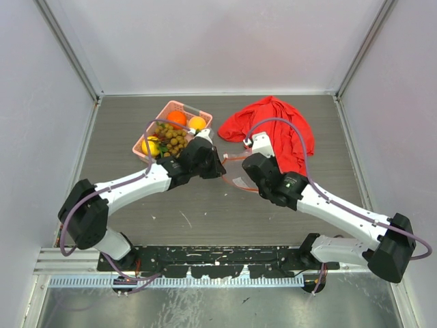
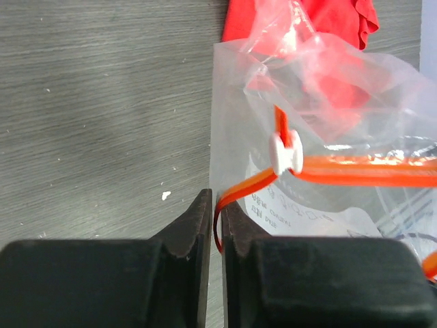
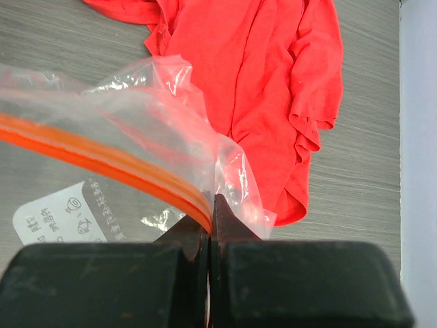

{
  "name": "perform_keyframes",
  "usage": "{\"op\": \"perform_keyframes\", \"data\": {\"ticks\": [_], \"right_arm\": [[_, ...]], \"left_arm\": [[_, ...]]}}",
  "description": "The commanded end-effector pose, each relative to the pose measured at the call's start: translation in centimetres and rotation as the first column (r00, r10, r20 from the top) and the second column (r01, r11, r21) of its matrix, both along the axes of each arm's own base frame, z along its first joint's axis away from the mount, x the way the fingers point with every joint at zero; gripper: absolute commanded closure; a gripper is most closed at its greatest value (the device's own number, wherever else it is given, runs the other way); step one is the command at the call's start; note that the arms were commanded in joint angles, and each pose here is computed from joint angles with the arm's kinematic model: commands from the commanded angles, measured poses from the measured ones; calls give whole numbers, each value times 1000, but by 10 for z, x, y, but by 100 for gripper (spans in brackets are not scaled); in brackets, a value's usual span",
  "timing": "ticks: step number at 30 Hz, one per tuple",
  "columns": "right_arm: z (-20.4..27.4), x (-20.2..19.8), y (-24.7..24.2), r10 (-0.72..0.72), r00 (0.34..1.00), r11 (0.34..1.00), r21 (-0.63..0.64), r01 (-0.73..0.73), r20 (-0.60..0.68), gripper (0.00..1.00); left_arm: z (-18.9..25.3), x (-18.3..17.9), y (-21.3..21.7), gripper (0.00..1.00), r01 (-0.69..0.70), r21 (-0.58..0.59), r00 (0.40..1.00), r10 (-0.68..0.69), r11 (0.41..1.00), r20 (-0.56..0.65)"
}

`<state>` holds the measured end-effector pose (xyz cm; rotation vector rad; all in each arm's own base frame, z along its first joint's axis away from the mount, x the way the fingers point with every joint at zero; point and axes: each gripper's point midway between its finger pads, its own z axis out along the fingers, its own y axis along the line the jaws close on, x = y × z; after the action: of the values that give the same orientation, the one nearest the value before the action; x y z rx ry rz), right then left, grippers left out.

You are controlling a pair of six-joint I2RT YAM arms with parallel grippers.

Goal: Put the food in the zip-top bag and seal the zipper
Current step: Open the zipper of the food storage bag.

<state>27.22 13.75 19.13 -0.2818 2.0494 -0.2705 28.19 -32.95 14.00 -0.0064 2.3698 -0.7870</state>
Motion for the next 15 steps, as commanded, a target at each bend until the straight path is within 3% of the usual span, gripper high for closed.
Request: {"op": "perform_keyframes", "data": {"ticks": [1,7,15], "right_arm": [[5,7,-2,-39,998,999,35,37,55,99],[-7,8,-2,-39,999,999,4,39,36,99],[-5,10,-2,-39,998,999,-6,40,46,99]], "left_arm": [[34,0,2,86,10,-52,998,-7,999,59],[52,0,6,69,14,-66,997,-9,998,78],[77,6,44,46,-30,-100,994,41,995,106]]}}
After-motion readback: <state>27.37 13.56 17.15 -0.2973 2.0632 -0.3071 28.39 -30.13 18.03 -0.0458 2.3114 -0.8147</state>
